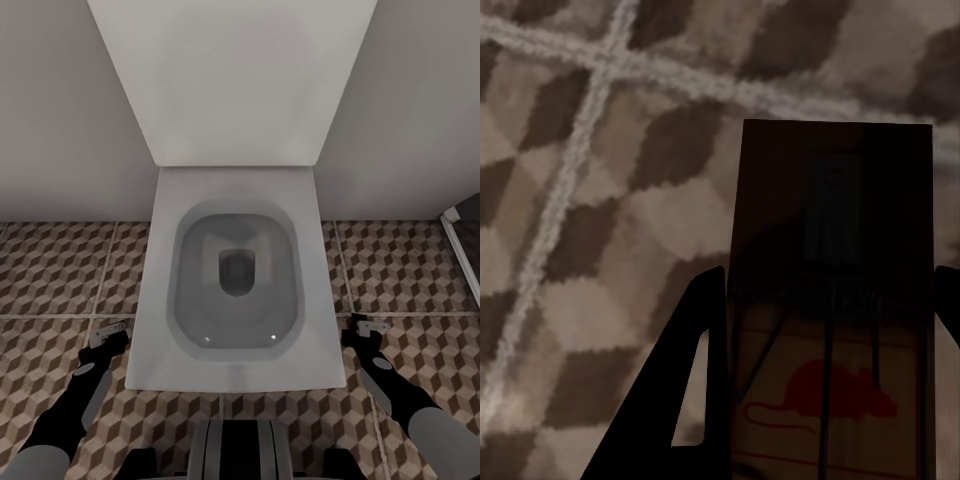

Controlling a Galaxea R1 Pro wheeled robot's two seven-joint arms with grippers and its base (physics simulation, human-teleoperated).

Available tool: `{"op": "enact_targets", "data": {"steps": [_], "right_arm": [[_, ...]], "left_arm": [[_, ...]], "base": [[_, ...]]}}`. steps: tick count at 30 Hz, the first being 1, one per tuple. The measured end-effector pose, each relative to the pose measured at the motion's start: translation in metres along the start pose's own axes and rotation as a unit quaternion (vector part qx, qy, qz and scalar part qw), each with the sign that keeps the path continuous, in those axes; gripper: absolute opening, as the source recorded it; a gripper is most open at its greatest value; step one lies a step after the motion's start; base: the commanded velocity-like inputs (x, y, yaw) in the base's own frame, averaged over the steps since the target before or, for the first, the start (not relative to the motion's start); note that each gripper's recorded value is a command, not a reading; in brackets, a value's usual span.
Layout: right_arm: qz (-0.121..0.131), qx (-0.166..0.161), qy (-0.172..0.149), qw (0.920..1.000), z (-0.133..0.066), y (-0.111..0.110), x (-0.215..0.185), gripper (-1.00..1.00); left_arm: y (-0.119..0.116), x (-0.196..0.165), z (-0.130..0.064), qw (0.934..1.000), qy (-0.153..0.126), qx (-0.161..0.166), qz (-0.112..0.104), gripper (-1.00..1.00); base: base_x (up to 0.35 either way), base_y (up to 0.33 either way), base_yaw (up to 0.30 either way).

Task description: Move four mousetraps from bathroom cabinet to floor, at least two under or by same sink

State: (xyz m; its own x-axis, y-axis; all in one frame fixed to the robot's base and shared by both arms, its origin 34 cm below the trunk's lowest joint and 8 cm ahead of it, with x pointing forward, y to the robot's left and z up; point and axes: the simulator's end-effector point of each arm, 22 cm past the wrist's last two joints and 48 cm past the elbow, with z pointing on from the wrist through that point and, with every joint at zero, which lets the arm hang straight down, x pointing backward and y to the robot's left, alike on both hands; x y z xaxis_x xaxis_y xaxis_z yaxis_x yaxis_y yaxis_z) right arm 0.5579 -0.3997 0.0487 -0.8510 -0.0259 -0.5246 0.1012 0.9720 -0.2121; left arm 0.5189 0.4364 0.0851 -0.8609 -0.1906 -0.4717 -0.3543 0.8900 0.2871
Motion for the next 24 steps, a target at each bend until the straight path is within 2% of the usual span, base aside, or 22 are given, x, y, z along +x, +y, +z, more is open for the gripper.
{"op": "enact_targets", "data": {"steps": [24], "right_arm": [[-0.002,0.000,0.007,1.0000,0.0021,0.0008,0.0087,-1.00]], "left_arm": [[-0.0039,0.0085,0.0020,1.0000,0.007,0.001,0.001,-1.00]], "base": [[0.000,0.000,0.000]]}}
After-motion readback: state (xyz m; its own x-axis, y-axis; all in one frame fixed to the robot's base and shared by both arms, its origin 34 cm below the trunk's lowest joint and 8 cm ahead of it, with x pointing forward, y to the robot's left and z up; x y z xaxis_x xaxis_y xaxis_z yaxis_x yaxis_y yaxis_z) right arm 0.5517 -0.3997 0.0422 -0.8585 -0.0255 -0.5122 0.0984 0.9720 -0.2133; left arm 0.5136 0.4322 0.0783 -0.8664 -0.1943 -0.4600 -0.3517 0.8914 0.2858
